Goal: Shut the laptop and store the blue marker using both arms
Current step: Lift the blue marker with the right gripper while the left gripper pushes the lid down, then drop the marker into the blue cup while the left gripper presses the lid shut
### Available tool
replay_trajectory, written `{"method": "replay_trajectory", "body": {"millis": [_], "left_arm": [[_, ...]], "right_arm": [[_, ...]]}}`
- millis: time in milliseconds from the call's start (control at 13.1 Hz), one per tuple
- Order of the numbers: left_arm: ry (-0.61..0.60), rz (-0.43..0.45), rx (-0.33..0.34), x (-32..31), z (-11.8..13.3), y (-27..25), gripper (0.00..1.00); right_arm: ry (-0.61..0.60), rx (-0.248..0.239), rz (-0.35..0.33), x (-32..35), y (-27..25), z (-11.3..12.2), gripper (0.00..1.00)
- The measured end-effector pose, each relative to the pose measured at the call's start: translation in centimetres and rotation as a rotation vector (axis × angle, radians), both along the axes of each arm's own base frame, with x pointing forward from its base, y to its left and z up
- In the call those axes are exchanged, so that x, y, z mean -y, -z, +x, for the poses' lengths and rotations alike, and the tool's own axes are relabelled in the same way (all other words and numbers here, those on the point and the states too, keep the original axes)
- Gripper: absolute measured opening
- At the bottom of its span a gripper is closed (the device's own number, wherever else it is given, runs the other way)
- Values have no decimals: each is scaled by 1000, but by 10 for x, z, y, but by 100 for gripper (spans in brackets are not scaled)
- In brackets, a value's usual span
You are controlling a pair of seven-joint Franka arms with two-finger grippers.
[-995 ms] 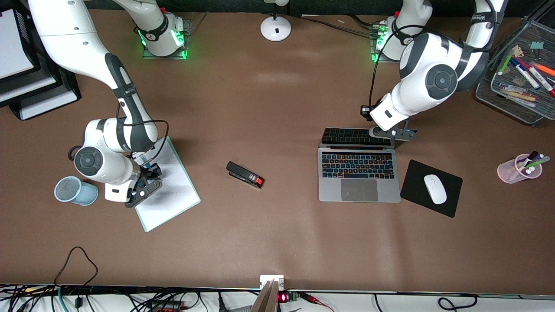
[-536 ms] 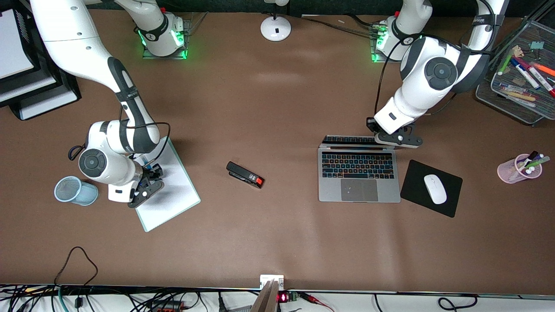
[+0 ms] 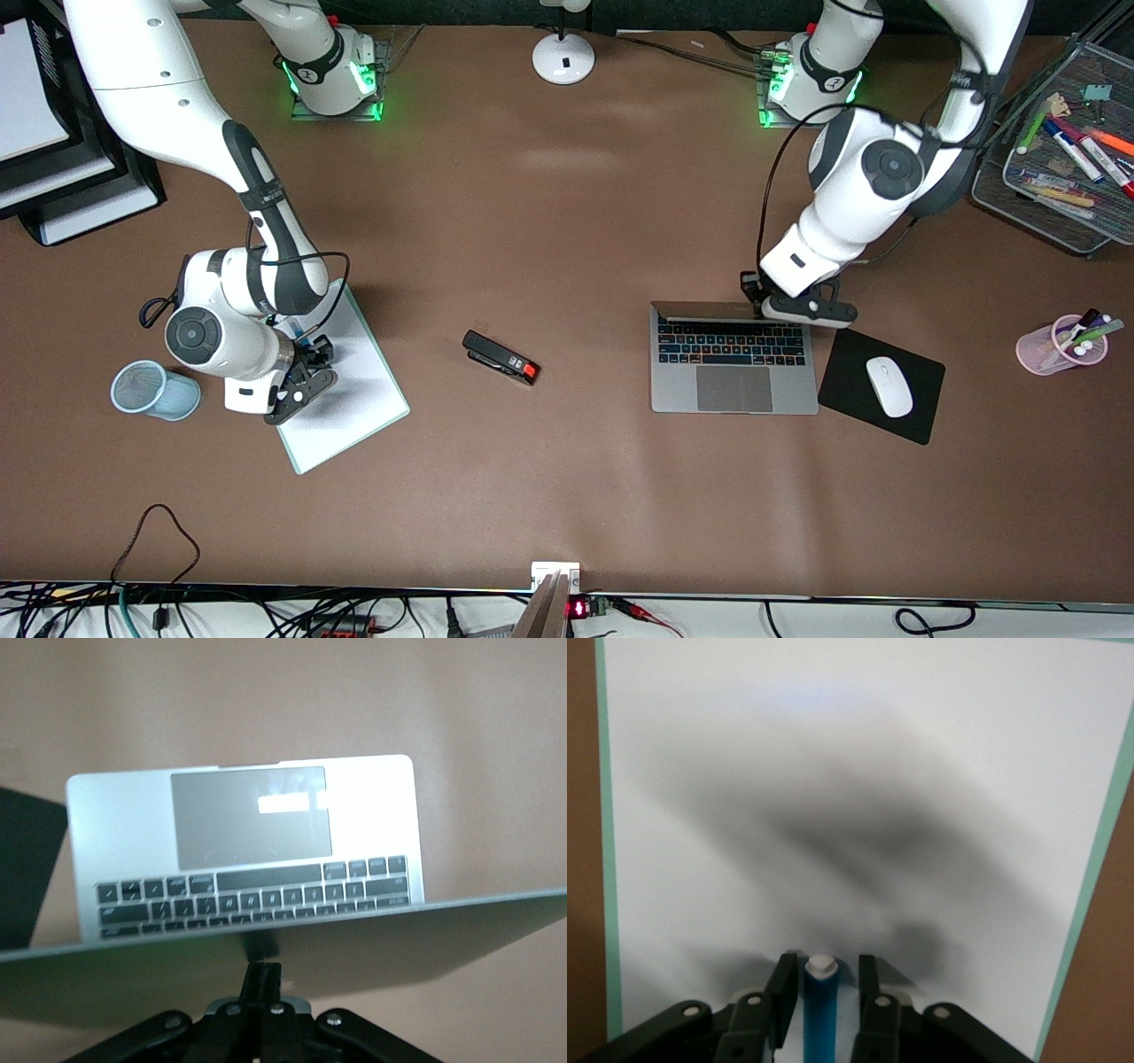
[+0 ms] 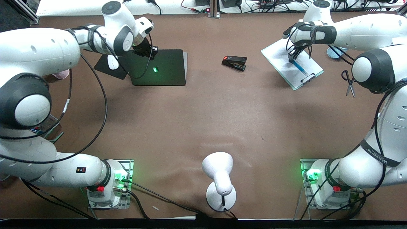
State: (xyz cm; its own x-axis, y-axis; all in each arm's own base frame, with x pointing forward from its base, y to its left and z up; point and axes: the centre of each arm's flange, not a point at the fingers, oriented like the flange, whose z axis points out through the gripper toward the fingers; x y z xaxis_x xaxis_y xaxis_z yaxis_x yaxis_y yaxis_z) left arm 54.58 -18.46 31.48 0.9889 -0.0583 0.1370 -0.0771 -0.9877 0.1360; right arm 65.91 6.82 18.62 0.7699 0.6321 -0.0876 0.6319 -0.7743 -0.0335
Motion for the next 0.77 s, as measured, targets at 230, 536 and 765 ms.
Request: {"method": "replay_trajectory", "body": {"millis": [230,536,765], "left_arm": [[-12,-30,23,3,13,30,1],[-40,-73,58,4,40,66,1],[-66,-99,81,3,64,87,1]], "right_arm": [[0,-3,0,0,2,0,25],[3,23,2,1,-12,11,18],[20,39,9,13,-46,28,18]]}}
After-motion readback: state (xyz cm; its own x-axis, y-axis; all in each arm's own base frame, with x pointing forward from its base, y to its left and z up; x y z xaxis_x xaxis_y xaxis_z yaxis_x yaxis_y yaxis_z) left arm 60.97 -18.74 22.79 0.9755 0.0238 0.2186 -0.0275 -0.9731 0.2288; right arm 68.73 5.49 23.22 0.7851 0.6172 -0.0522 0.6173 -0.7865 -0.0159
